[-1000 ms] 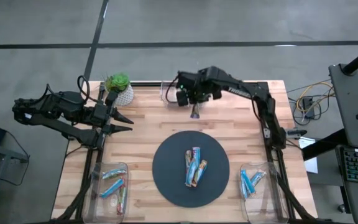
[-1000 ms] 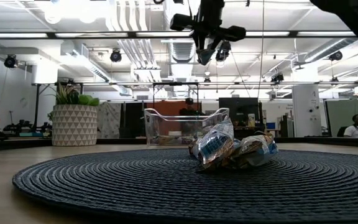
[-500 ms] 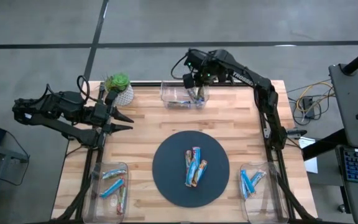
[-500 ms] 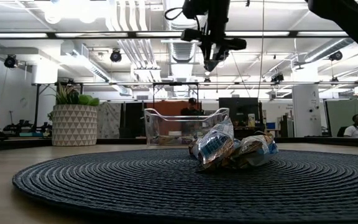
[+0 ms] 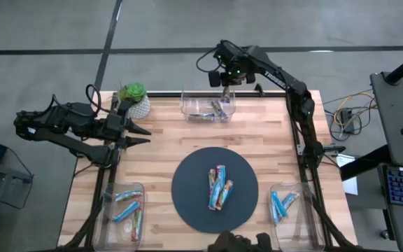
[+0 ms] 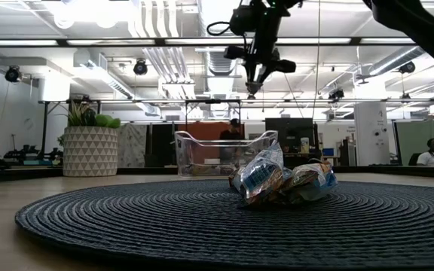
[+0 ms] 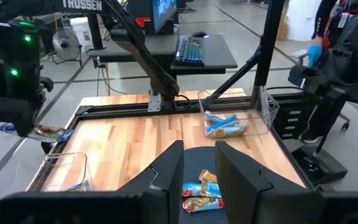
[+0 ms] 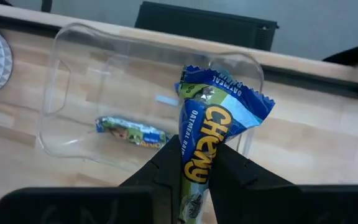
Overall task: Pick and place Granola Bars by type
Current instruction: Put the blue granola bar into the top transparent bin
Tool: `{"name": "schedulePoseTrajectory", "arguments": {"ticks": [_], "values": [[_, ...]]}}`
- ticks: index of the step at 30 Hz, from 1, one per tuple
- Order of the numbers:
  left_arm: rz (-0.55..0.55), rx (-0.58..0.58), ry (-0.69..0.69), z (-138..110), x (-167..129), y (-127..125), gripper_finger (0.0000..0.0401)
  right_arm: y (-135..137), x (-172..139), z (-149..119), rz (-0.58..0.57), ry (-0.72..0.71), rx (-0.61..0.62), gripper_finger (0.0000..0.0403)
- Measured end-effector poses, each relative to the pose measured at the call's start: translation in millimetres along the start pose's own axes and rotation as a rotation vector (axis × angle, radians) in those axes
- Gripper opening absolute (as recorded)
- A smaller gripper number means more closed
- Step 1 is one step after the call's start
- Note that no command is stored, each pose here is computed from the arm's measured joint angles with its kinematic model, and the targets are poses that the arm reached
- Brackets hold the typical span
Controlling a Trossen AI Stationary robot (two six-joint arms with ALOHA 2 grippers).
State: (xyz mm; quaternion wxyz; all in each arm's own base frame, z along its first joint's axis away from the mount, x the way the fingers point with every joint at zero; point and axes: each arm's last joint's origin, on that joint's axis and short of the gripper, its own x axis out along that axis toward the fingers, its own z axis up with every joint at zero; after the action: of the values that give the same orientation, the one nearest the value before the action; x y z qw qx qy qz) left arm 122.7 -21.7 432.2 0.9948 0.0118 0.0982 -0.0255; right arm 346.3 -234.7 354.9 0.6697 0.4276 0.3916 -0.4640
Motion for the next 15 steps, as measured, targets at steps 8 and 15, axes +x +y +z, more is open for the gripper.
{"name": "schedulePoseTrajectory", "arguments": {"ticks": [8,15], "values": [[0.000,-0.021,0.000,0.0,0.0,0.0,0.0075,-2.5,0.5,4.1,0.034,0.018,-0.018,0.0054],[0.000,-0.022,0.000,0.0,0.0,0.0,0.0075,-2.2,0.9,4.0,0.039,0.022,-0.019,0.0054]]}}
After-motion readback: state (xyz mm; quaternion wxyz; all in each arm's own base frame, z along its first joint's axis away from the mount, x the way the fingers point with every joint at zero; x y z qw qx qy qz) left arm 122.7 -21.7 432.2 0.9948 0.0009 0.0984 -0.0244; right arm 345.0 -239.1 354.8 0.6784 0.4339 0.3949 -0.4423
